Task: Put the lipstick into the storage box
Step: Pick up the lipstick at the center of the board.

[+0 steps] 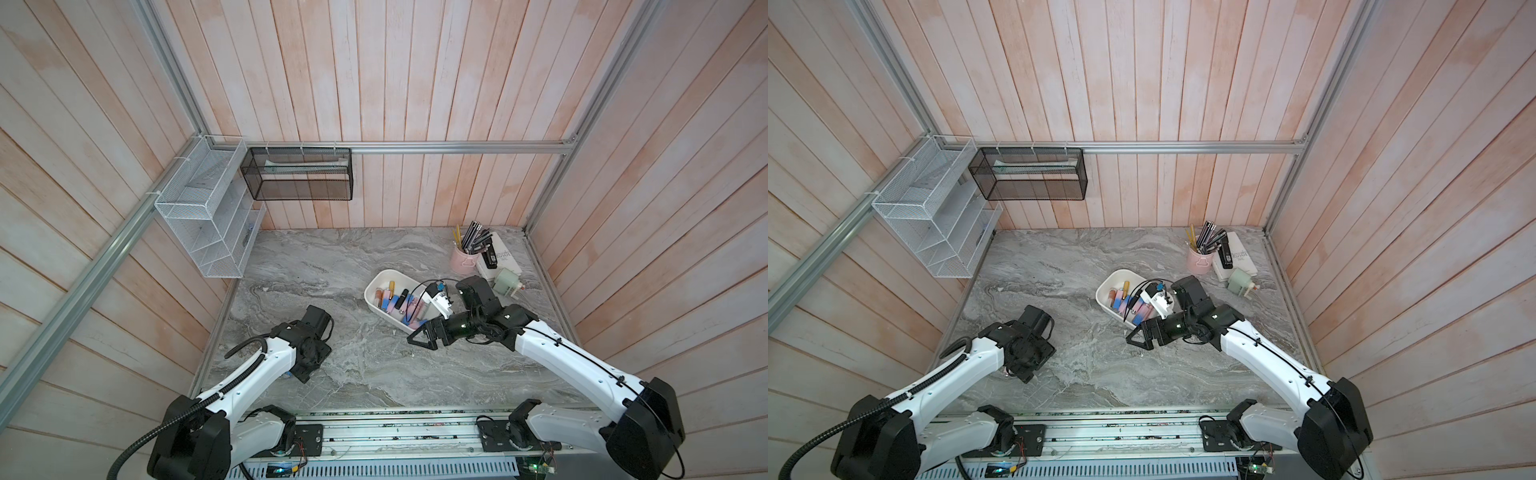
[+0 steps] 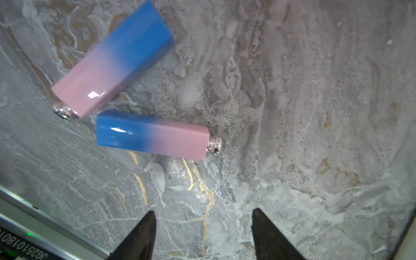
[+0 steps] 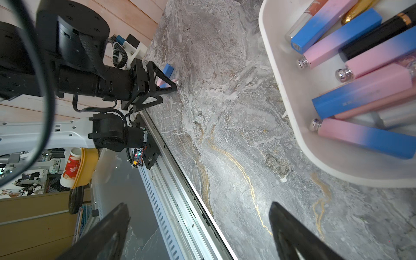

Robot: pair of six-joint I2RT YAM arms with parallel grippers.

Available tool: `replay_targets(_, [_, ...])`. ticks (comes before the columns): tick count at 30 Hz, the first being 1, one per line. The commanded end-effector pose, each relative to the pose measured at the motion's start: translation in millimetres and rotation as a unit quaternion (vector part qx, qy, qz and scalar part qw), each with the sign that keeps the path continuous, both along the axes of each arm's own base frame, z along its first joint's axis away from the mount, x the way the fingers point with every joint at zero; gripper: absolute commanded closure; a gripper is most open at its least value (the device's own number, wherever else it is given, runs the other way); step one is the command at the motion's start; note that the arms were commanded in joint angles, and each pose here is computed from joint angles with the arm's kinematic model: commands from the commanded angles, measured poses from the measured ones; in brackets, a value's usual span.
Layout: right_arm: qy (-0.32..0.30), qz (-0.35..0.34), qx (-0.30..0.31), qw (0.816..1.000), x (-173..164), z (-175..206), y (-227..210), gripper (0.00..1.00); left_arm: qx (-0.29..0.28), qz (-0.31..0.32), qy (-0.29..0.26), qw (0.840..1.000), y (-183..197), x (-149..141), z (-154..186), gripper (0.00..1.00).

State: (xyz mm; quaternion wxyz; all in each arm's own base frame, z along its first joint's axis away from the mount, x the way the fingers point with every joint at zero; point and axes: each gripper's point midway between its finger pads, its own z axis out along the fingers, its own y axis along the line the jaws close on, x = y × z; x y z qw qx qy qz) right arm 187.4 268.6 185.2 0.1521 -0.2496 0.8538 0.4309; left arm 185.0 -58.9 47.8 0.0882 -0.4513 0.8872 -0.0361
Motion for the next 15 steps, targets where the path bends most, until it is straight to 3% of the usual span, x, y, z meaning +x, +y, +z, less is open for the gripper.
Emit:
replay_targets(1, [-0.01,0.008,0.008,1.0,-6,3,-3,0.02,-0.011,0.064,-0.008,0.998,11,-6,-6,0.29])
replay_targets(8, [-0.011,0.002,0.01,1.0,-5,2,-12,0.02,-0.043,0.146,-0.017,0.988,31,-17,-18,0.28])
replay_targets(15, [-0.005,-0.006,0.016,1.0,1,0,-19,0.02,-0.055,0.162,-0.049,0.984,36,2,-4,0.28])
